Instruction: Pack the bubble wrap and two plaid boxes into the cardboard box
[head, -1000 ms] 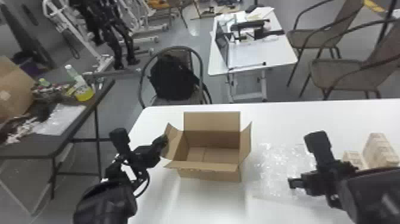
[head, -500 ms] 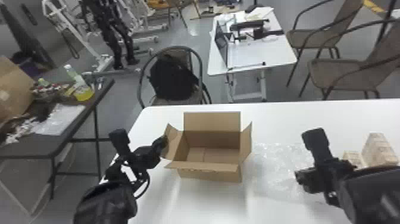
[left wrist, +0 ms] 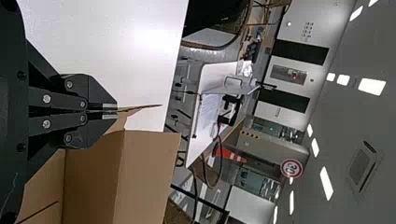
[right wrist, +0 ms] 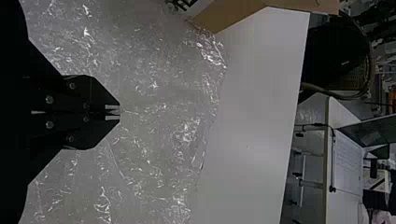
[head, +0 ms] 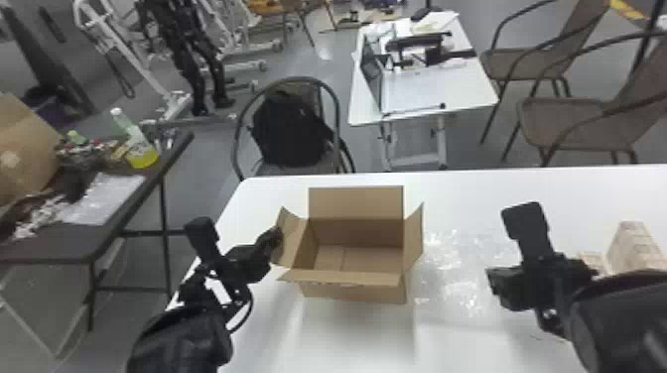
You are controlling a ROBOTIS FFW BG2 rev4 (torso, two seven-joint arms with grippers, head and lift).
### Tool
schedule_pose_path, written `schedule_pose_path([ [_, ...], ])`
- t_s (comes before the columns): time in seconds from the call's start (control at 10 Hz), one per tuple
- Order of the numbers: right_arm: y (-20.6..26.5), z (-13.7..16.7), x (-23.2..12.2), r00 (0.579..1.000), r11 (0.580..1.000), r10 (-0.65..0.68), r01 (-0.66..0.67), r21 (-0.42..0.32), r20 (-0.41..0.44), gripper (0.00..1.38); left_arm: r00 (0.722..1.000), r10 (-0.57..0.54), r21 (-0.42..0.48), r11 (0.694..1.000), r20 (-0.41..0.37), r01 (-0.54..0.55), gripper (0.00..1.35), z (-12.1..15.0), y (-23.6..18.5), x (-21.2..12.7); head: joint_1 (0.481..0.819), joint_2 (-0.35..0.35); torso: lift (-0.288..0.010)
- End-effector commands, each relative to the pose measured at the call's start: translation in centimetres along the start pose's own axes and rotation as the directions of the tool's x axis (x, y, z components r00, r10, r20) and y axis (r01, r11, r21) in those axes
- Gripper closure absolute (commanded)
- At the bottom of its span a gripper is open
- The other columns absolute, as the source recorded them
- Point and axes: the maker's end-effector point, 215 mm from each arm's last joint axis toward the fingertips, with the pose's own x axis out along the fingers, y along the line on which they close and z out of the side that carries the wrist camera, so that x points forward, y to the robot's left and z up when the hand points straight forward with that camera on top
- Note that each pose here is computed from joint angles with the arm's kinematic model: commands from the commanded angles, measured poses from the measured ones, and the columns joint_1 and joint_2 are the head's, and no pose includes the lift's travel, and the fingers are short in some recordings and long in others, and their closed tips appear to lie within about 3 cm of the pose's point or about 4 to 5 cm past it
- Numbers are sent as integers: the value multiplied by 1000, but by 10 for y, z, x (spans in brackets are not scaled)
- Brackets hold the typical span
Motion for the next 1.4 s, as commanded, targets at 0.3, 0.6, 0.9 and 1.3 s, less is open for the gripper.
schedule_pose_path([
  [0.3, 7, 95, -51, 966, 1000, -25, 24, 5, 256, 1222, 1000, 11, -7, 1000, 7, -11, 1216, -1, 3, -3, 695, 350, -50],
  [0.6, 9, 189, -128, 872, 996, -78, 91, -2, 484, 1222, 1000, 17, -16, 1000, 14, -16, 1216, -2, 4, -4, 695, 344, -50],
  [0.9, 43, 232, -166, 809, 1000, 27, -18, -20, 587, 1222, 999, 35, -23, 999, 24, -34, 1216, -3, 2, -2, 674, 350, -50],
  [1.3, 121, 217, -121, 793, 914, 391, -396, -92, 468, 1222, 991, 110, -57, 993, 81, -106, 1216, -6, -5, 1, 661, 350, -50],
])
